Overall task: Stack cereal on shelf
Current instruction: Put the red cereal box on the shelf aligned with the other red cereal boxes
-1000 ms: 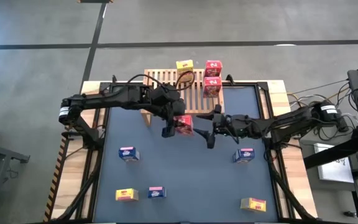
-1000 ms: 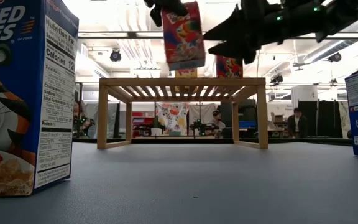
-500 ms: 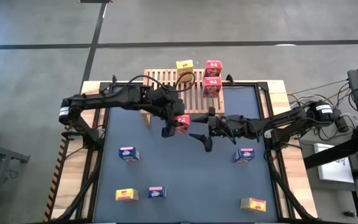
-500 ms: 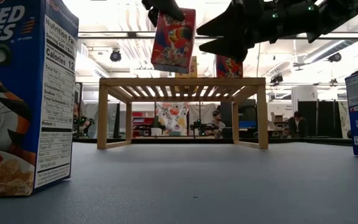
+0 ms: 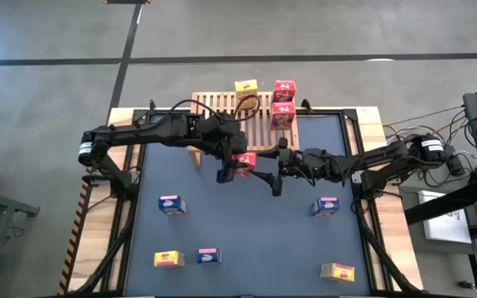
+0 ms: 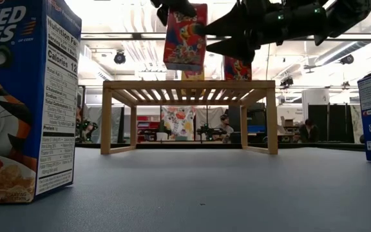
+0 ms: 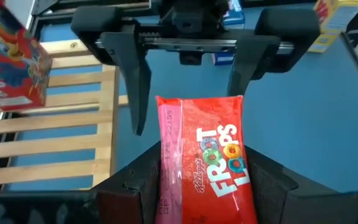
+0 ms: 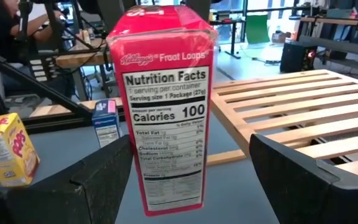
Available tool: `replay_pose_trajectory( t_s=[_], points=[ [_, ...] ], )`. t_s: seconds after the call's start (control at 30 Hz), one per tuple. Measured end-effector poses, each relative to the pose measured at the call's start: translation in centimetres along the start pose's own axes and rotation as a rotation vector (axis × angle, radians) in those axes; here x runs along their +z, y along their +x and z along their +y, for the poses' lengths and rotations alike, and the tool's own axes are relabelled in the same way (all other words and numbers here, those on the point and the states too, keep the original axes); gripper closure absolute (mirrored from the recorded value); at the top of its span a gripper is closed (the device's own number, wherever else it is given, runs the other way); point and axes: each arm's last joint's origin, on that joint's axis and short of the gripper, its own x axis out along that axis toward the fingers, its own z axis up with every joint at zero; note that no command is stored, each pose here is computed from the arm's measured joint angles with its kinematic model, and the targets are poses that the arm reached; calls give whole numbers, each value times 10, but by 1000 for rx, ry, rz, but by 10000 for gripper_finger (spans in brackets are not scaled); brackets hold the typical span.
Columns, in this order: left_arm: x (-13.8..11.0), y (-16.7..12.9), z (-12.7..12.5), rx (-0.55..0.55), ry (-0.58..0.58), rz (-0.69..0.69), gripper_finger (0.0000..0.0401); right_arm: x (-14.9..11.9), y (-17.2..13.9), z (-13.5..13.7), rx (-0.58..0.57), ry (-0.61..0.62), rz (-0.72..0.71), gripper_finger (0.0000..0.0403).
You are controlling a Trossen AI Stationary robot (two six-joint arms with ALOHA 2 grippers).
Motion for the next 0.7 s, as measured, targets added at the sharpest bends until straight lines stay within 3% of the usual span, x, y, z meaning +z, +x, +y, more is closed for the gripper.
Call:
replay_pose_trajectory(
  t_s=[0.57,0.7],
  points=[
    [7,0,-2,-47,35,-73,248,3,0,2,71,-20,-24,106],
    [7,0,-2,-45,35,-72,248,3,0,1,71,-23,-24,129]
  ],
)
